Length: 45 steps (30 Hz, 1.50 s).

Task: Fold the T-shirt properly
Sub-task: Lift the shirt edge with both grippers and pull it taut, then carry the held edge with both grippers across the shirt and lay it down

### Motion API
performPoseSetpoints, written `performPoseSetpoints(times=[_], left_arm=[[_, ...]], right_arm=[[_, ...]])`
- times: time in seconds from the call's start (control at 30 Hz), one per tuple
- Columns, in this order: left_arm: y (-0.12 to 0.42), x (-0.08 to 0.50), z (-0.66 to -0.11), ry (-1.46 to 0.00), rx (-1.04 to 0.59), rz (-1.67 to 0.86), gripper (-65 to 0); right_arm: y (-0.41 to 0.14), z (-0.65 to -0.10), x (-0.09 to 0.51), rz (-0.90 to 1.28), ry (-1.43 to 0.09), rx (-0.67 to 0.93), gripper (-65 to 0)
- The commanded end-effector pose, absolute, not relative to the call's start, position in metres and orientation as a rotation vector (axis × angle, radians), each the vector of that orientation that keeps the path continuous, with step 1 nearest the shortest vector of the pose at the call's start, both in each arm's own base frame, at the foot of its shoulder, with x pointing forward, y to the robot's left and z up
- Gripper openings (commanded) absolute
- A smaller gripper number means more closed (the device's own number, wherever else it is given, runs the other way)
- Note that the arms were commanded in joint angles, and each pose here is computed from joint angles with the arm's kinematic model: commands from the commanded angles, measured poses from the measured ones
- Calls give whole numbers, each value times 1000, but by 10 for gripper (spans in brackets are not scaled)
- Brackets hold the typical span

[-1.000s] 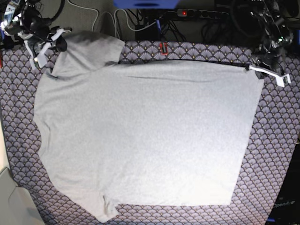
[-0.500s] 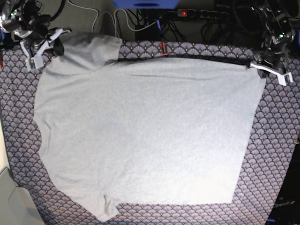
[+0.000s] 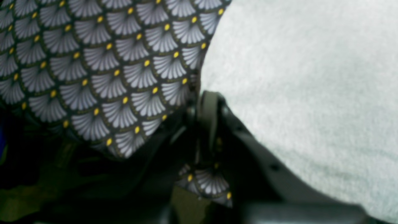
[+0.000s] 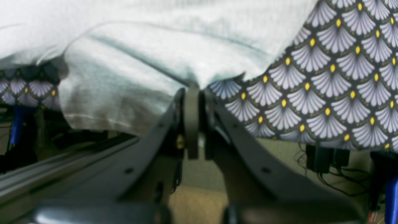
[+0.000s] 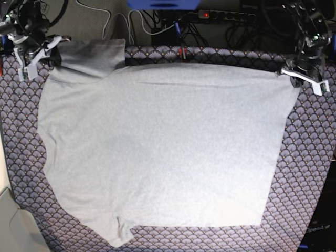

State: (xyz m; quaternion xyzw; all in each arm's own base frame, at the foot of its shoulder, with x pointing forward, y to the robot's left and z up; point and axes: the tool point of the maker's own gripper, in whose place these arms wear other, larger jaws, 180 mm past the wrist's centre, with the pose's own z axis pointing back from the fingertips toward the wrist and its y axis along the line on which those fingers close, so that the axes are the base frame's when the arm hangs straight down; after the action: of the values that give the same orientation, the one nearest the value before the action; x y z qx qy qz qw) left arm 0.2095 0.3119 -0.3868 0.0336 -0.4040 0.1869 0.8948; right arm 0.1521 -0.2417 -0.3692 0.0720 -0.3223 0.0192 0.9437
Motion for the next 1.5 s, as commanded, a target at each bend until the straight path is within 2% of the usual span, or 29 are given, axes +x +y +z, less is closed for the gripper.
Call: performPoseSetpoints(times=[0.0, 0.27, 0.47, 0.67, 0.83, 1.07, 1.47], left_arm=[[320, 219, -372, -891, 95, 379, -644], [318, 254, -354, -967, 69, 389, -644], [318, 280, -349, -941, 73, 390, -644], [300, 320, -360, -888, 147, 242, -644], [294, 352, -357, -879, 188, 185, -644], [315, 383, -342, -890, 231, 187, -644], [321, 412, -344, -911, 200, 211, -644]], right_arm=[[-247, -356, 162, 54, -708, 124, -650], [-250, -339, 196, 82, -784, 109, -650], [-252, -327, 221, 104, -812, 97, -650], [-228, -314, 260, 214, -869, 147, -650], [-227, -327, 293, 230, -847, 205, -650], [-252, -334, 336, 212, -841, 233, -650], [-249, -333, 375, 251, -839, 253, -650]])
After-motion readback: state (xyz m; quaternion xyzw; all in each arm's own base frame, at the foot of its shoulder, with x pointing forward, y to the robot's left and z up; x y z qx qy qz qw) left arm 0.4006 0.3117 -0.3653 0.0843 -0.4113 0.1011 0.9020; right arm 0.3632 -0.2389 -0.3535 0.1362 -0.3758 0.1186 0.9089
